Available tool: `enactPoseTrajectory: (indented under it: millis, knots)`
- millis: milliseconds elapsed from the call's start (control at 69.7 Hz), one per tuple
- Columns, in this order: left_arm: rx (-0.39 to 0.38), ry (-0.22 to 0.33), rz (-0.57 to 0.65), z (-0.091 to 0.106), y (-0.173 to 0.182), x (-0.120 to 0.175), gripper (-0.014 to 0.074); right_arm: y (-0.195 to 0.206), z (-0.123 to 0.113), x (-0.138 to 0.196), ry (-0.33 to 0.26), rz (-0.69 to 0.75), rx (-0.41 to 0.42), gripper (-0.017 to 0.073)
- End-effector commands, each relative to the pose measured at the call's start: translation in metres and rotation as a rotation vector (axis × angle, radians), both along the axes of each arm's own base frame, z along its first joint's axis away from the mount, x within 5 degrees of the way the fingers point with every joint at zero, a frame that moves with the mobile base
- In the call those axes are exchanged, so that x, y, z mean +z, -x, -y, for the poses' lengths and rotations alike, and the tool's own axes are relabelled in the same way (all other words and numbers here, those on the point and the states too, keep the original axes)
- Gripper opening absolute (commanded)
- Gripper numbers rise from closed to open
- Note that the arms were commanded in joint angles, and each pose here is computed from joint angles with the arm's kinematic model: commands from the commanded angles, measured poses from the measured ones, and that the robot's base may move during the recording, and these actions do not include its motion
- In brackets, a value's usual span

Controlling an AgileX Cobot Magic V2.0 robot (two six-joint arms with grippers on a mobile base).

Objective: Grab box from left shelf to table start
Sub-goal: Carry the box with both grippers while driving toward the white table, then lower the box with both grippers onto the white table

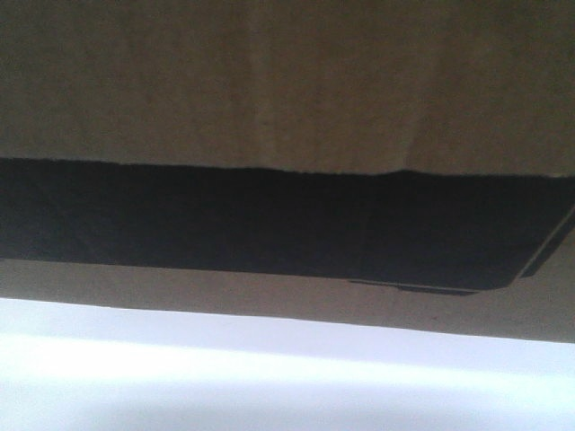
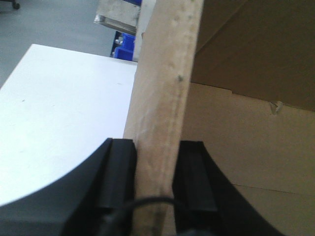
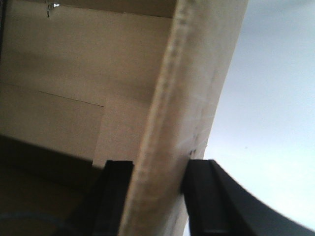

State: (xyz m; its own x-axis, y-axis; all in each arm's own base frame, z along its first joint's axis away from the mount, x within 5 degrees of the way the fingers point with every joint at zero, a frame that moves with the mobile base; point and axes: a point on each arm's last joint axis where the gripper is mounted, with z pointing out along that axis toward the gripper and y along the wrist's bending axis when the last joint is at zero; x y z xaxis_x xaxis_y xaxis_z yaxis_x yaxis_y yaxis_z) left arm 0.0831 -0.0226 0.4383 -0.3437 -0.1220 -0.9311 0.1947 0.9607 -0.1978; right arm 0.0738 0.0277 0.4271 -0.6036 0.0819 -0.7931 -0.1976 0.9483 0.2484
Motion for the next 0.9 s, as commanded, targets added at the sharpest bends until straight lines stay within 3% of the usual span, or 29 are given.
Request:
enactPoseTrajectory:
  millis: [0,890]
  knots:
    - [-0.109,0.049,0.134,0.0075,0.0101,0.0204,-0.0092,-0.0090,0.0036,0.0198,0.000,0.181,-0.048,0.0057]
    - [-0.109,0.049,0.134,0.0075,0.0101,0.0204,-0.0092,-0.0090,0.0036,0.0198,0.000,0.181,-0.048,0.0057]
